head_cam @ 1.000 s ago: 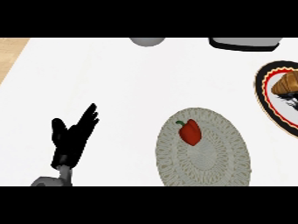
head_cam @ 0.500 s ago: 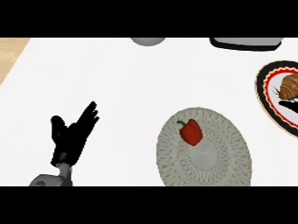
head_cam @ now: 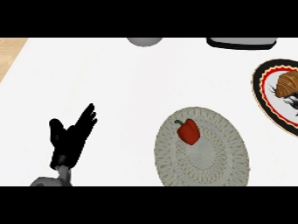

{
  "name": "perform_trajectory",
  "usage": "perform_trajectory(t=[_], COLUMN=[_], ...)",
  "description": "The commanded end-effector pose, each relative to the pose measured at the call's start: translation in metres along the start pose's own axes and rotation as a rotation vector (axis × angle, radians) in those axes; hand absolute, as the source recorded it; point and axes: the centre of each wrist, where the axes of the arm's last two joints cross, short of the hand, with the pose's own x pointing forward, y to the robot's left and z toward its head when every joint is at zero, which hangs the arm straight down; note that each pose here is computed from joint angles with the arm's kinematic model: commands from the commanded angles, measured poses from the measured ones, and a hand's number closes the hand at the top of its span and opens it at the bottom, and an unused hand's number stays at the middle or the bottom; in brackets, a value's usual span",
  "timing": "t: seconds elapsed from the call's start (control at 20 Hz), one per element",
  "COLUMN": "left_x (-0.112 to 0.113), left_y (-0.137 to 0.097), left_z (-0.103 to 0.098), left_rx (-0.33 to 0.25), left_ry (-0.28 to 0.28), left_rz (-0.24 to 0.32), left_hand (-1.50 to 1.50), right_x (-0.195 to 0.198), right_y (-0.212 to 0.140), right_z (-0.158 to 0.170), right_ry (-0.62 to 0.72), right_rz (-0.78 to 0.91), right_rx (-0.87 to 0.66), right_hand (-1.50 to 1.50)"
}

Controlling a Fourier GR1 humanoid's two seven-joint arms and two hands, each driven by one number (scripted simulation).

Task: Pick the croissant from the placemat and place it in the plate

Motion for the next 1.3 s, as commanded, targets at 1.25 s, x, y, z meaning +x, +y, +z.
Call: perform_trajectory(t=[1.25], left_x=[-0.006], left_y=[0.005], left_z=[0.007], left_rx=[0.038], left_ry=[0.025], left_rz=[0.019], left_hand=[0.0], right_x=[-0.019], right_y=[-0.124], right_z=[0.104], right_ry=[0.036], right_rz=[0.002], right_rx=[0.306], right_hand=[-1.5])
